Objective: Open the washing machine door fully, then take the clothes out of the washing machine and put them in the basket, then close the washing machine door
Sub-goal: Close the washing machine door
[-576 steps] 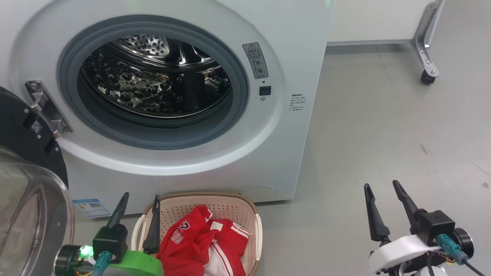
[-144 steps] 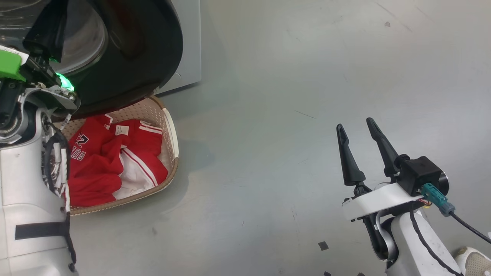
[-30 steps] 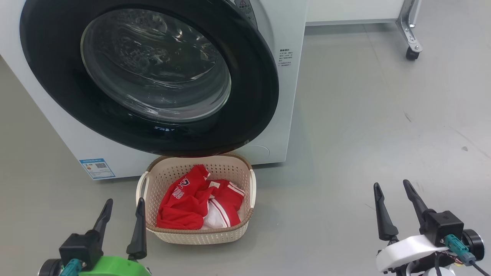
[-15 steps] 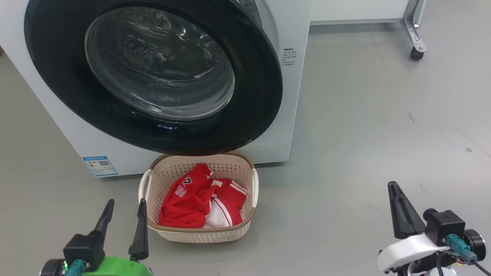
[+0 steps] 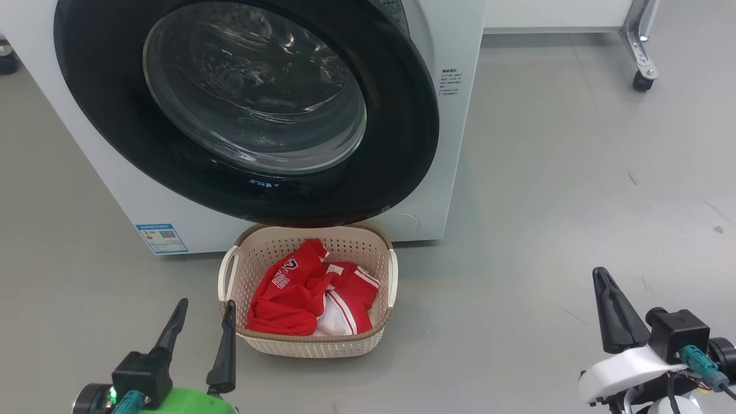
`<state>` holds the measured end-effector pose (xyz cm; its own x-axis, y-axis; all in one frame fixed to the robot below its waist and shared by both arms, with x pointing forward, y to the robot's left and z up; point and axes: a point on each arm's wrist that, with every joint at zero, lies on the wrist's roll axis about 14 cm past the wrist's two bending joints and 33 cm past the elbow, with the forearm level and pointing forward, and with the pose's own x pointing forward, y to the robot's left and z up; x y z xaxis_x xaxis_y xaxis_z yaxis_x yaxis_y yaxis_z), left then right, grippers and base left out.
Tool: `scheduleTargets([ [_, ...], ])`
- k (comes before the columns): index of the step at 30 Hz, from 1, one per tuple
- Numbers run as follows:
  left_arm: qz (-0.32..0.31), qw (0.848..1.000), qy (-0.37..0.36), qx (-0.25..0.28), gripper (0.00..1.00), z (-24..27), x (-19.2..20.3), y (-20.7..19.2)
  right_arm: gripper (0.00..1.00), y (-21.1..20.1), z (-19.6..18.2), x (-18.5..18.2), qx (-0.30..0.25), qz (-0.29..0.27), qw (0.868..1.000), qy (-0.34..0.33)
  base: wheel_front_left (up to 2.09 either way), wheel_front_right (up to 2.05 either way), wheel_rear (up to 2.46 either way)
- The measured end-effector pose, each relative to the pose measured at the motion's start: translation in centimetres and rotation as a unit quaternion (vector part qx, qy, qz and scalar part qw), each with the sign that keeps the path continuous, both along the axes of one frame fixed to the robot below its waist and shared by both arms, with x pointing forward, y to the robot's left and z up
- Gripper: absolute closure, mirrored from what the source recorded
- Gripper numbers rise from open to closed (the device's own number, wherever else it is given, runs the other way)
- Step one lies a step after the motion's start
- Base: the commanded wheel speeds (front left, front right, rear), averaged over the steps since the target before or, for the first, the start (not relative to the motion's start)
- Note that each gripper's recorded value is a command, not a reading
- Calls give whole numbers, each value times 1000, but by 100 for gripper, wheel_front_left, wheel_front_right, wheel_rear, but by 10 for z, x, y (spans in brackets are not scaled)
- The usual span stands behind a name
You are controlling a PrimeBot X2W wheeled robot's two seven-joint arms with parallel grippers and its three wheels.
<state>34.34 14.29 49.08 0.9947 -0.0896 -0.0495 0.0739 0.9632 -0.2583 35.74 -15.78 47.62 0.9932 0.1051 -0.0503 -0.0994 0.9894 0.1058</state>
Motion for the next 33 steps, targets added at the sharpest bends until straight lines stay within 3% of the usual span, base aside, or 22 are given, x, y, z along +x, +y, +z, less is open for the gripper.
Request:
scheduleTargets([
  [14,7,1000,-8,1,0,6,12,2,100,27,24,54,-21,66,997,-31,0,0,0],
  [33,26,999,-22,4,0,9,39,10,100,122,47,151,-30,199,978,-64,0,0,0],
])
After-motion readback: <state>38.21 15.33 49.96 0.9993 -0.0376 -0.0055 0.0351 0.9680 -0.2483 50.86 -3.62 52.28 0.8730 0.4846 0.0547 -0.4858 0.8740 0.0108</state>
